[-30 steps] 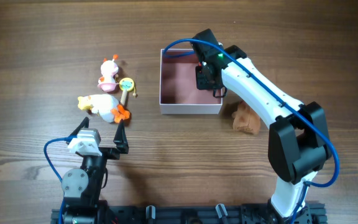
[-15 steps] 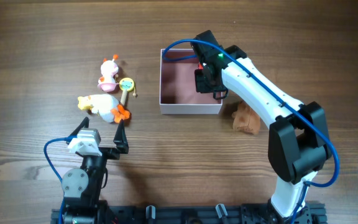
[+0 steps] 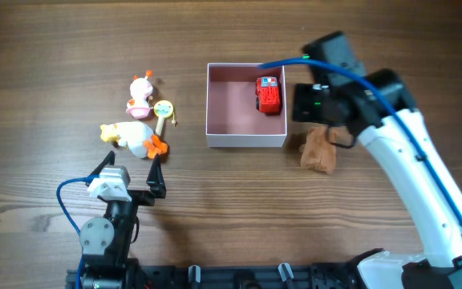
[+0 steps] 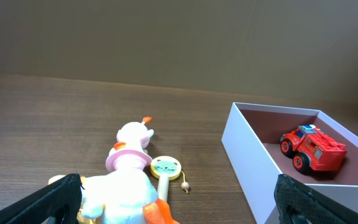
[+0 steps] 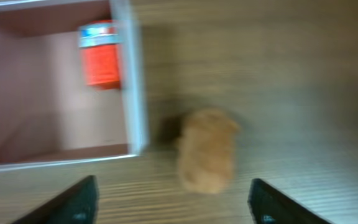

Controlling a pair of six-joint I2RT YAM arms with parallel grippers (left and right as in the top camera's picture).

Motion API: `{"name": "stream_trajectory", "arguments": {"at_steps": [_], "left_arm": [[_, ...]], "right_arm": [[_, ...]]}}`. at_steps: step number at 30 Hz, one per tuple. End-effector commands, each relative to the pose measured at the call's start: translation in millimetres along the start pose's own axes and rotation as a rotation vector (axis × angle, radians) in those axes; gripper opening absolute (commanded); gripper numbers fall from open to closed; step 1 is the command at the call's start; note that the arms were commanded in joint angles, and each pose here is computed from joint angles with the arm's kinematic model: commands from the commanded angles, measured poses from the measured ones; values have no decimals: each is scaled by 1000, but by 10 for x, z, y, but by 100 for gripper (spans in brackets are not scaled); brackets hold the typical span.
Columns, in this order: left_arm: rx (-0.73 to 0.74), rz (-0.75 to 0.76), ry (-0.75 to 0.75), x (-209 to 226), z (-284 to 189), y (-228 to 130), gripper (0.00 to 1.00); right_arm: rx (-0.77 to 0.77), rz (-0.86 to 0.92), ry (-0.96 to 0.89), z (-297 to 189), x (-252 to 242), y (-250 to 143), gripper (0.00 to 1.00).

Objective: Pack container
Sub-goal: 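Move the right gripper to the brown plush bear and grasp it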

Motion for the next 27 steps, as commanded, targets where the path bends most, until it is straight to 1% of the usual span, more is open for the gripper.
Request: {"name": "stream_trajectory", "arguments": {"at_steps": [1,2,6,12,14,15,16,17,18,20,21,23,24,26,27], "left_arm": [[5,19,-6,5,3,-20,100],[5,19,-6,5,3,-20,100],[5,19,-6,5,3,-20,100],[5,19,-6,5,3,-20,100],[5,19,-6,5,3,-20,100],[5,19,-6,5,3,-20,100],[6,18,-6,6,3,-21,100],[5,19,-6,5,3,-20,100],[5,19,-6,5,3,-20,100],[5,19,-6,5,3,-20,100],[5,19,-6,5,3,-20,100],[5,19,-6,5,3,-20,100],[5,19,-6,5,3,-20,100],[5,19,-6,5,3,-20,100],[5,18,-6,6,3,-21,100]], "right_arm": [[94,120,-111,354,-291,-42,88],[129,143,-97,473,-345,-87,91],[213,129,47,881,-329,-285,91],[270,137,30,1314,-366,-658,91],[274,136,29,1388,-374,-725,88],[271,135,30,1413,-375,-742,84],[266,132,31,1418,-374,-737,70],[254,114,40,1421,-367,-721,51],[248,111,42,1423,-365,-713,40],[247,113,44,1424,-363,-709,40],[248,111,46,1424,-361,-710,43],[251,110,44,1425,-364,-717,55],[252,111,43,1428,-365,-723,58],[253,110,39,1443,-370,-738,71],[254,109,38,1448,-372,-745,75]]}}
Point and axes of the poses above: each gripper's point midway between its finger pads, its own z axis out along the fingers, its own x axis along the line the jaws close on, y = z × x, the point moved 10 cm from there along -z, back along the fingers, and after that the axes turned 1 degree about -z, right-handed, at the moved point
